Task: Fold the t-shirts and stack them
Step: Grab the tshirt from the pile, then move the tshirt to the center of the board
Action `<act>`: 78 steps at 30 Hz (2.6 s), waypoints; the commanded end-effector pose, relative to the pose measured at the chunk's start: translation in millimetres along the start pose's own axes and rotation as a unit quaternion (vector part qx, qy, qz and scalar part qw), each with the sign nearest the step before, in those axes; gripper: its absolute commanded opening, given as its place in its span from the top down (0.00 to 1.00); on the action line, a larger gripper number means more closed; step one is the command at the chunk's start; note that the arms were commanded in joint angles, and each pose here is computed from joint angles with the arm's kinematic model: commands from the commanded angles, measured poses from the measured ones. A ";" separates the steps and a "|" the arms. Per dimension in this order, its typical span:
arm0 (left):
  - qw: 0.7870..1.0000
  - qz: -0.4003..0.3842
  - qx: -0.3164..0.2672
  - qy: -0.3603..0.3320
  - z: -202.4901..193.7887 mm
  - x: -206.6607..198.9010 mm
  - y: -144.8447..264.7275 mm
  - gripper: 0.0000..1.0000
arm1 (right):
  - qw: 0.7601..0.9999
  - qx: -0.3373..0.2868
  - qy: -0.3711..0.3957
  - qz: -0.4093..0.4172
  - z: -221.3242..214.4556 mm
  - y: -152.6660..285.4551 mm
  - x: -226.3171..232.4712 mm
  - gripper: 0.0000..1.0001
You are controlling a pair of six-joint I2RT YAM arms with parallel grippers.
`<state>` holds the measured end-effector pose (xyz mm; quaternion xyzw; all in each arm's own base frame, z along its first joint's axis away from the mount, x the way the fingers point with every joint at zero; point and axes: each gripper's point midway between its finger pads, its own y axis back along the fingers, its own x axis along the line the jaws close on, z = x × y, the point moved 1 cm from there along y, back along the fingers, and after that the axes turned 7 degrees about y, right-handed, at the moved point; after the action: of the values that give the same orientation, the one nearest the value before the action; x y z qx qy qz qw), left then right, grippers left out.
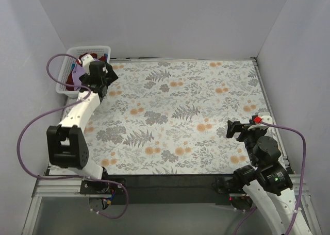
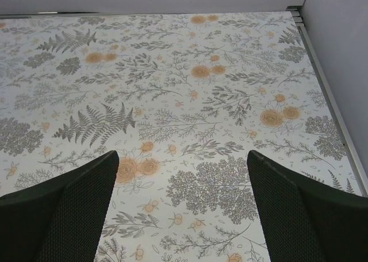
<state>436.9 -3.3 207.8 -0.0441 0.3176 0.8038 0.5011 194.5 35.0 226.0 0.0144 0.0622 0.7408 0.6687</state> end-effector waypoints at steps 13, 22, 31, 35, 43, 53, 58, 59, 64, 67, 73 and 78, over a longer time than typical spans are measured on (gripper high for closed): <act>0.986 0.145 -0.072 0.032 67.3 52.4 -168.8 0.39 | 0.999 -0.031 -0.003 0.006 14.3 -0.7 1.4 0.02; 0.981 0.178 -0.065 0.035 51.0 84.4 -192.7 0.51 | 1.000 -0.024 0.000 0.007 12.1 -3.0 2.8 0.02; 0.979 0.146 -0.131 0.048 119.2 52.5 -151.9 1.00 | 1.000 -0.019 0.003 0.012 11.7 -4.7 4.9 0.02; 0.978 0.092 -0.180 0.056 163.0 2.3 -104.6 1.00 | 1.000 -0.021 0.004 0.016 12.0 -4.7 6.0 0.02; 0.961 -0.150 -0.228 0.037 181.1 -196.3 41.5 1.00 | 0.999 -0.024 0.006 0.024 12.4 -3.9 8.3 0.02; 0.939 -0.297 -0.172 -0.004 121.7 -259.1 156.1 1.00 | 0.999 -0.031 0.010 0.043 14.7 -2.0 13.7 0.02; 0.953 -0.269 -0.129 -0.055 70.3 -199.7 151.3 0.62 | 0.996 -0.022 0.014 0.090 19.9 -1.5 29.5 0.02; 0.956 -0.260 -0.117 -0.067 56.6 -187.6 146.7 0.59 | 0.994 -0.011 0.016 0.112 18.8 -2.6 37.5 0.02; 0.968 -0.226 -0.039 -0.107 -17.4 -111.2 141.2 0.44 | 0.987 0.010 0.001 0.158 32.1 -5.1 55.9 0.02; 0.970 -0.209 0.042 -0.112 -69.4 -72.6 140.7 0.41 | 0.984 0.046 -0.004 0.172 22.8 -15.9 66.1 0.01; 0.961 -0.158 0.211 -0.080 -159.5 -0.6 158.6 0.39 | 0.959 0.165 -0.023 0.231 -17.6 -38.4 100.5 0.02; 0.972 0.003 0.230 -0.054 -193.3 66.3 143.0 0.42 | 0.952 0.212 -0.048 0.217 -38.5 -48.0 105.0 0.02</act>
<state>264.1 -126.7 134.6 0.0923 0.4221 0.6580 0.6167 219.0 130.8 154.1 0.1987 0.2231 0.8265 0.4772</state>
